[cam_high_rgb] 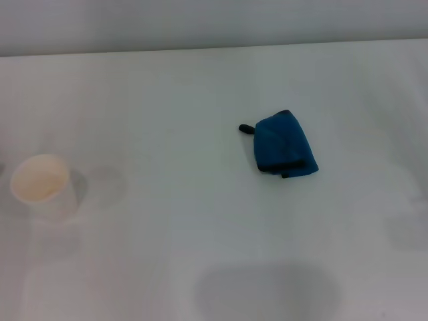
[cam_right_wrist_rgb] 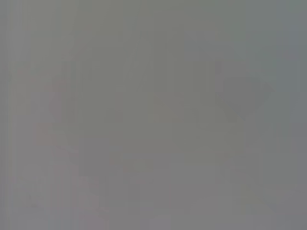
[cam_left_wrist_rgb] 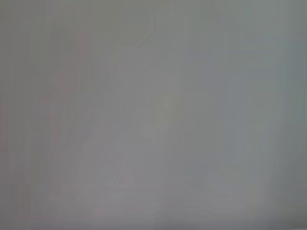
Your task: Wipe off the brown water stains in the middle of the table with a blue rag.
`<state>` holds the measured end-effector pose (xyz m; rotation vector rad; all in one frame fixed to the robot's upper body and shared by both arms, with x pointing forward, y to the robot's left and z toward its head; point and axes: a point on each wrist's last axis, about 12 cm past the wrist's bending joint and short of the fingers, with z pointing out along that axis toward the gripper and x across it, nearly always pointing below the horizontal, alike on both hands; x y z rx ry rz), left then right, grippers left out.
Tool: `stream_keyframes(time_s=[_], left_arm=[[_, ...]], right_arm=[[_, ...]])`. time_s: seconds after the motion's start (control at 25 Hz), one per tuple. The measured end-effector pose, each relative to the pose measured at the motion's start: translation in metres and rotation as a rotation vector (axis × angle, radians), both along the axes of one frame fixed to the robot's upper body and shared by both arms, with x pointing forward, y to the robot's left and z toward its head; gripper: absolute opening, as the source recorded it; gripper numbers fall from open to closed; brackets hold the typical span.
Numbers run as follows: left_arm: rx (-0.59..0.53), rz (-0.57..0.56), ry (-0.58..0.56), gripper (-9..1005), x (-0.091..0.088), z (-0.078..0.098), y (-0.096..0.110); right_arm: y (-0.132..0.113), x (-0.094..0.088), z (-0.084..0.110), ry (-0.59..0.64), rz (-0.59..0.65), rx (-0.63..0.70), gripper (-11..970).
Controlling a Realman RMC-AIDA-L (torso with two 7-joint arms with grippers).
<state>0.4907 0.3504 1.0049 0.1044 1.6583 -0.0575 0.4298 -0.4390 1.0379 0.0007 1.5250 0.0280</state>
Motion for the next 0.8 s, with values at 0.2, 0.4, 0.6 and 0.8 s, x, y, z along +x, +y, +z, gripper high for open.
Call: stream_keyframes(time_s=[0.2,0.4,0.6,0.8], left_arm=[[-0.014,-0.020,-0.055,876,-0.003,0.005,-0.002],[-0.041,-0.003,-0.079,876,-0.005,0.007,-0.001],[-0.126,0.021,-0.089,876,-0.006,0.009,0.001],[-0.178,0.025,-0.091,876,-0.006,0.010,0.002]], right_arm=[[0.002,-0.018,-0.013,-0.007,-0.118,-0.019,403],[0.002,-0.026,-0.020,0.012,-0.182,-0.038,404],[-0.001,-0.028,-0.025,0.045,-0.209,-0.032,404],[0.000,-0.025,-0.027,0.061,-0.214,-0.028,404]])
